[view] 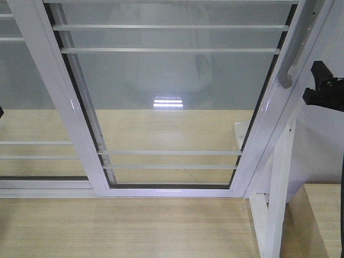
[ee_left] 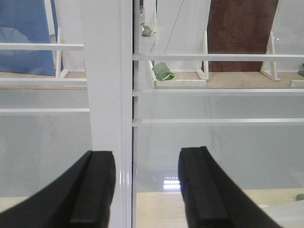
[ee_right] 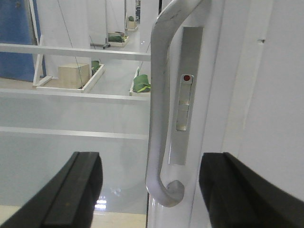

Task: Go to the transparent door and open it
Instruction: 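Reach the right gripper to the silver handle and close on it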

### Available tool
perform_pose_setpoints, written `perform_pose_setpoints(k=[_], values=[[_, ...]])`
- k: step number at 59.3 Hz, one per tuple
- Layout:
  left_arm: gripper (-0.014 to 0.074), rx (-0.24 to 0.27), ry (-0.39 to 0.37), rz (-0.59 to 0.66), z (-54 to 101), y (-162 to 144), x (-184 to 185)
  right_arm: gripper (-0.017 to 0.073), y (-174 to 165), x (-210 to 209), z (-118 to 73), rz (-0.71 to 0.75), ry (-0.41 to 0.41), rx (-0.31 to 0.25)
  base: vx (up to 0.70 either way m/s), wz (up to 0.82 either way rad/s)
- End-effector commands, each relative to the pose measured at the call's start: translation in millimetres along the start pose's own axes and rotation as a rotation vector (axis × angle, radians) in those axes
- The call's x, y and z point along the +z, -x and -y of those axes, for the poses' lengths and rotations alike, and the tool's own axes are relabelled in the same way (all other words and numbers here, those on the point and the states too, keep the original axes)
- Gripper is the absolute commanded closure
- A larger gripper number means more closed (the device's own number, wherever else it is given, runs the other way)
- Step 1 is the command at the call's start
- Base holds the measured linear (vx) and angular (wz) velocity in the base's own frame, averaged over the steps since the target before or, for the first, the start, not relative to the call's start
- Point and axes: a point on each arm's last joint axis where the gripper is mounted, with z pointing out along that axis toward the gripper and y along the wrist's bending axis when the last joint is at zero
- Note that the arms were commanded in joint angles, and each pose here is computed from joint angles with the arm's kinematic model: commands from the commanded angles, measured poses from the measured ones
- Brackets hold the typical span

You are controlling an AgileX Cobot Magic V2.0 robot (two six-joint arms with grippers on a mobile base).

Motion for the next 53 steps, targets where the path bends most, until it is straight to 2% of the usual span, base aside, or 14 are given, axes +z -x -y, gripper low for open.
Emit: perform_pose_setpoints(k=[1, 9, 33, 38, 53], values=[[0.0142, -0.016, -0.032, 0.125, 3.8, 20.3, -0.7, 0.0050, 19.7, 18.5, 1.2, 0.133, 0.014, -0.005, 0.00, 0.00], [0.0142, -0.016, -0.032, 0.125, 3.8, 20.3, -0.7, 0.0050, 21.1, 49.4, 0.8, 0.130, 0.053, -0.049, 0.00, 0.00], [0.0142, -0.016, -0.032, 0.125, 3.8, 20.3, -0.7, 0.0053, 30.2, 131.1, 11.0, 0.181, 0.041, -0.034, 0.00, 0.00], [0.0142, -0.016, -0.032, 0.125, 3.8, 20.3, -0.7, 0.0064, 33.3, 143.0, 11.9, 0.198, 0.048, -0.015, 0.00, 0.00], [0.0142, -0.016, -0.032, 0.125, 3.8, 20.3, -0.7, 0.0131, 32.1, 166.8, 14.3, 0.203, 0.049, -0.014, 0.00, 0.00]])
